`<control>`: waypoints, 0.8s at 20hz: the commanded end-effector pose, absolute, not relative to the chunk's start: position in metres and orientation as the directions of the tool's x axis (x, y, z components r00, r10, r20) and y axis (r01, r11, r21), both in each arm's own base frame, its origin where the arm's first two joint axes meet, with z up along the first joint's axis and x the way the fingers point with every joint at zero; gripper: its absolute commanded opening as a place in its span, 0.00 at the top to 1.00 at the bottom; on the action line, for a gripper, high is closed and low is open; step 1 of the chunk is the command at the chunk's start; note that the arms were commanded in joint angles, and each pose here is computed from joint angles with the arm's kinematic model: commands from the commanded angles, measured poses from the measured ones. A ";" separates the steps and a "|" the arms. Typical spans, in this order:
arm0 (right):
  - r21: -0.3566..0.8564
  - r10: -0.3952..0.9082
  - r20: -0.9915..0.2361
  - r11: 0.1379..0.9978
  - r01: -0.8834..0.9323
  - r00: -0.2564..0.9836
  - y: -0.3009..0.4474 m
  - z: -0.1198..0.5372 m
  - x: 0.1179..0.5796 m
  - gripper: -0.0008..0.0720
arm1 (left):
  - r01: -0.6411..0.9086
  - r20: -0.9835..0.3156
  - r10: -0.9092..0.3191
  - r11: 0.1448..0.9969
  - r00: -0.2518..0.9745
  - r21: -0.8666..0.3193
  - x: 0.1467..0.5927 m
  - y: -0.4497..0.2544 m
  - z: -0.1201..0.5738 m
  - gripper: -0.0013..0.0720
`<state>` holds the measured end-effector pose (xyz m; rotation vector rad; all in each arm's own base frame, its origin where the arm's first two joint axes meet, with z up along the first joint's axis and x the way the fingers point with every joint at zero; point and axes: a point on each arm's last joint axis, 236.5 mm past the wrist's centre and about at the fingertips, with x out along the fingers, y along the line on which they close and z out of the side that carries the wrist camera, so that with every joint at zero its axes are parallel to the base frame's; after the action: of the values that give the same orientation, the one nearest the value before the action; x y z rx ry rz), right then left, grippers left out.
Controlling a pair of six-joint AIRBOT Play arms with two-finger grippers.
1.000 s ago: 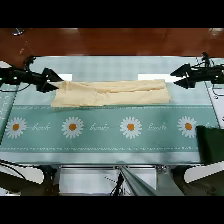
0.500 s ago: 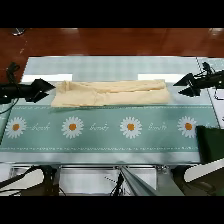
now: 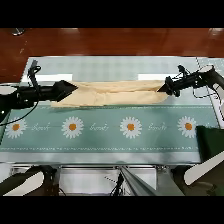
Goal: Fold the shirts.
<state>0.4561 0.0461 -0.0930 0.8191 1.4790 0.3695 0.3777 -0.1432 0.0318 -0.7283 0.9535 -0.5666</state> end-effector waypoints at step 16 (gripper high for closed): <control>0.473 0.444 -0.779 0.880 -0.049 0.443 0.064 0.127 0.279 0.96 | 0.339 -0.499 -0.857 0.510 0.125 -0.791 0.355 -0.393 0.031 0.94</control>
<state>0.3080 0.0516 0.1073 0.3974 1.1564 0.3167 0.3759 -0.3316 0.0458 -0.6020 1.0550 -0.8662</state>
